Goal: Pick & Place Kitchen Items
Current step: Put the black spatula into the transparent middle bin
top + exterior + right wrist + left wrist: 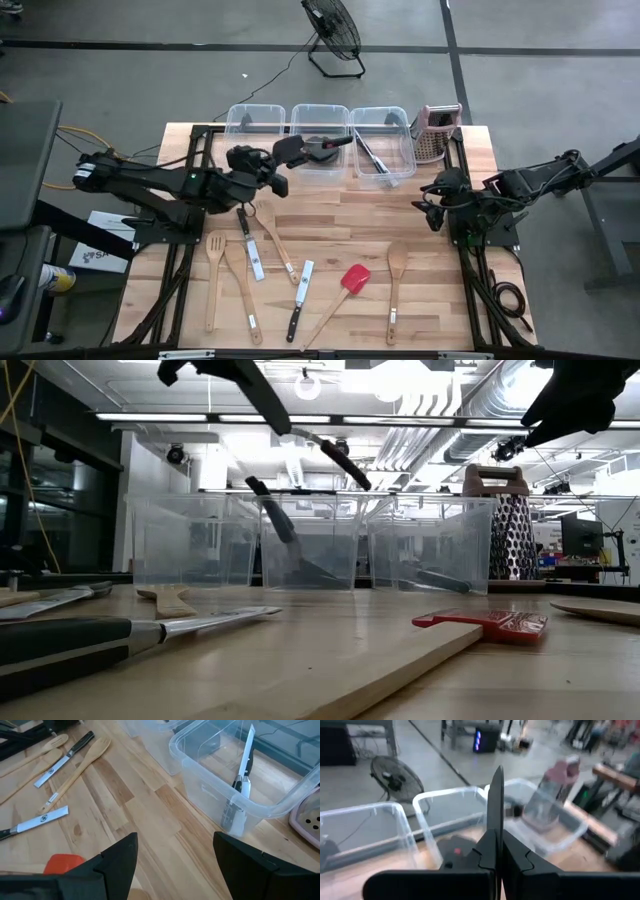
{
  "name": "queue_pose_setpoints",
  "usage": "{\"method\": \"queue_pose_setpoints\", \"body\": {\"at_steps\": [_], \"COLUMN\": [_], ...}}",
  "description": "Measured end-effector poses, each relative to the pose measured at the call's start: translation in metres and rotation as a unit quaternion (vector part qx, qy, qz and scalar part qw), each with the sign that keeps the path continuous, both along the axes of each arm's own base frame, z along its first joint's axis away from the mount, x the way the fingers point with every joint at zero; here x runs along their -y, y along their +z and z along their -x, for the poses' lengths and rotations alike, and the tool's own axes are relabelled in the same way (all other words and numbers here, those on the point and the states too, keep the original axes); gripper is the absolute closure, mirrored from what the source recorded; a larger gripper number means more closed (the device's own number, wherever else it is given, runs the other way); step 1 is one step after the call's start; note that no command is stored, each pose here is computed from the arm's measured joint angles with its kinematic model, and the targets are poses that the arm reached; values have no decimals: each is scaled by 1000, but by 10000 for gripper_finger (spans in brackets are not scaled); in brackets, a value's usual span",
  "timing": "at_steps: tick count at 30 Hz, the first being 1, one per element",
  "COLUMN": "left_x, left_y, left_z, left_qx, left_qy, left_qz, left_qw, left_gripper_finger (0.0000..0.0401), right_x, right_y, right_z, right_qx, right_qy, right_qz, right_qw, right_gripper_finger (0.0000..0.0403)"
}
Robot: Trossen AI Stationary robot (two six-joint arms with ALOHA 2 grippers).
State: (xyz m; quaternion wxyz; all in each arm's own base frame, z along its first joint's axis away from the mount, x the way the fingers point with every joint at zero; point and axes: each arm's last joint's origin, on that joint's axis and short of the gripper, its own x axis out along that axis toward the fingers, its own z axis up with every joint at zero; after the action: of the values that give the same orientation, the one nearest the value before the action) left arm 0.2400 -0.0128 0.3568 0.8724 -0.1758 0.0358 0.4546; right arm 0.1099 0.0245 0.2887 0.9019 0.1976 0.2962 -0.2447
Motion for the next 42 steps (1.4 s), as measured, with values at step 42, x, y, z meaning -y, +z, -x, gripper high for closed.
{"method": "queue_pose_setpoints", "body": {"at_steps": [42], "left_x": [-91], "left_y": [-50], "left_z": [-68], "left_qx": [-52], "left_qy": [110], "left_qz": [-23], "left_qw": [992], "left_gripper_finger": [401], "right_x": [1], "right_y": [0], "right_z": [0], "right_qx": [2], "right_qy": [-14], "right_qz": [5], "right_qw": [1000], "right_gripper_finger": [151]}}
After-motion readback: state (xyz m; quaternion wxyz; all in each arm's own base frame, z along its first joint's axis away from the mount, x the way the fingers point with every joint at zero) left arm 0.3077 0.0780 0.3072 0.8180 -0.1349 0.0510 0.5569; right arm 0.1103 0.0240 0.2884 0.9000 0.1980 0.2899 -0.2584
